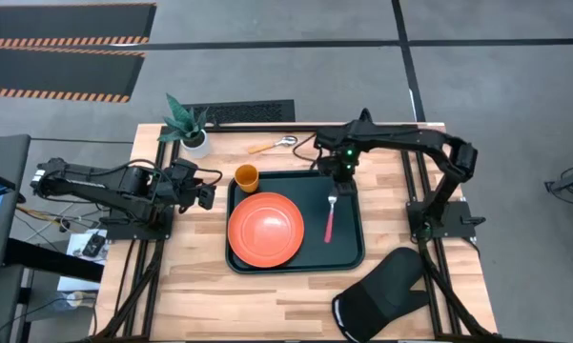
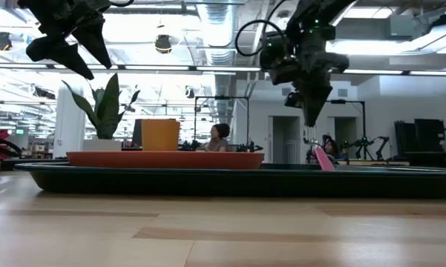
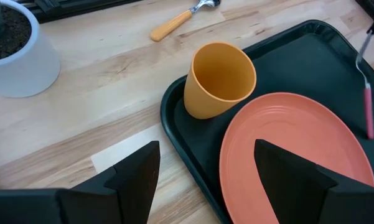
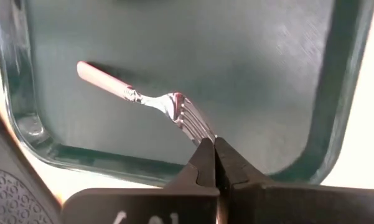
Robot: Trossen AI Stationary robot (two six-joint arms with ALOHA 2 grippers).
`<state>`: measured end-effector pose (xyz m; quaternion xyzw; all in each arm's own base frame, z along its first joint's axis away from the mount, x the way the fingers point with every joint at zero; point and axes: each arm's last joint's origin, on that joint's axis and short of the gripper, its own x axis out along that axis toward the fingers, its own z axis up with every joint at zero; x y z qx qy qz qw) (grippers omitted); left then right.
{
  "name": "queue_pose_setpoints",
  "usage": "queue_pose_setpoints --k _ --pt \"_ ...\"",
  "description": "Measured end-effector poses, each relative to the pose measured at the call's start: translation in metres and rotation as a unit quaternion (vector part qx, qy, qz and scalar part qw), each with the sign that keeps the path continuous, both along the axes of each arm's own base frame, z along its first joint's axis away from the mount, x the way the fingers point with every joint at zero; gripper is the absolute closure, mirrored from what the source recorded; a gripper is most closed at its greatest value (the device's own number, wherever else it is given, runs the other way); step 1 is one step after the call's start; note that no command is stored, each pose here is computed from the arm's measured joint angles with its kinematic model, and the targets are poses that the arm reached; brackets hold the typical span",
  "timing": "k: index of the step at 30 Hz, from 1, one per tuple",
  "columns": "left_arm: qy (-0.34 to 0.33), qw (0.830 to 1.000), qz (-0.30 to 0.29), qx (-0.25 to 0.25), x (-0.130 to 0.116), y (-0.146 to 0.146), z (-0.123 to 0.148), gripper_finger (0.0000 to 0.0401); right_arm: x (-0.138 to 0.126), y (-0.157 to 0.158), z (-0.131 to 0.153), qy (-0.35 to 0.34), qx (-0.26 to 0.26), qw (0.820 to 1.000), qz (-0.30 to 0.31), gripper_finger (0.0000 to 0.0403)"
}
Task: Pick and place plate/cup/fork/spoon on tray
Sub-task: Put the pink fork on the black tray to the right of the orange plate
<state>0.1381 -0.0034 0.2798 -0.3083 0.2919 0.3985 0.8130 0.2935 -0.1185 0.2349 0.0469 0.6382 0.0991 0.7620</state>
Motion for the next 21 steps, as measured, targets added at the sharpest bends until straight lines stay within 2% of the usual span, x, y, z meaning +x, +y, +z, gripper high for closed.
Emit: queue_pose_setpoints --k 7,11,16,21 --pt "-0.001 1.0 0.003 0.004 0.0 0.0 0.0 0.0154 0.009 0.021 0.0 -0.008 -0.004 0.999 0.049 0.0402" --pt "-0.001 1.0 0.005 0.006 0.0 0.0 0.0 0.0154 0.015 0.03 0.0 -0.023 -0.025 0.996 0.081 0.0402" --pt "-0.004 1.0 0.01 0.006 0.0 0.001 0.0 0.0154 0.018 0.026 -0.003 -0.03 -0.027 0.997 0.07 0.0403" --pt "-0.004 1.0 0.01 0.006 0.0 0.001 0.0 0.0154 0.029 0.024 -0.03 0.034 0.002 0.998 0.056 0.0403"
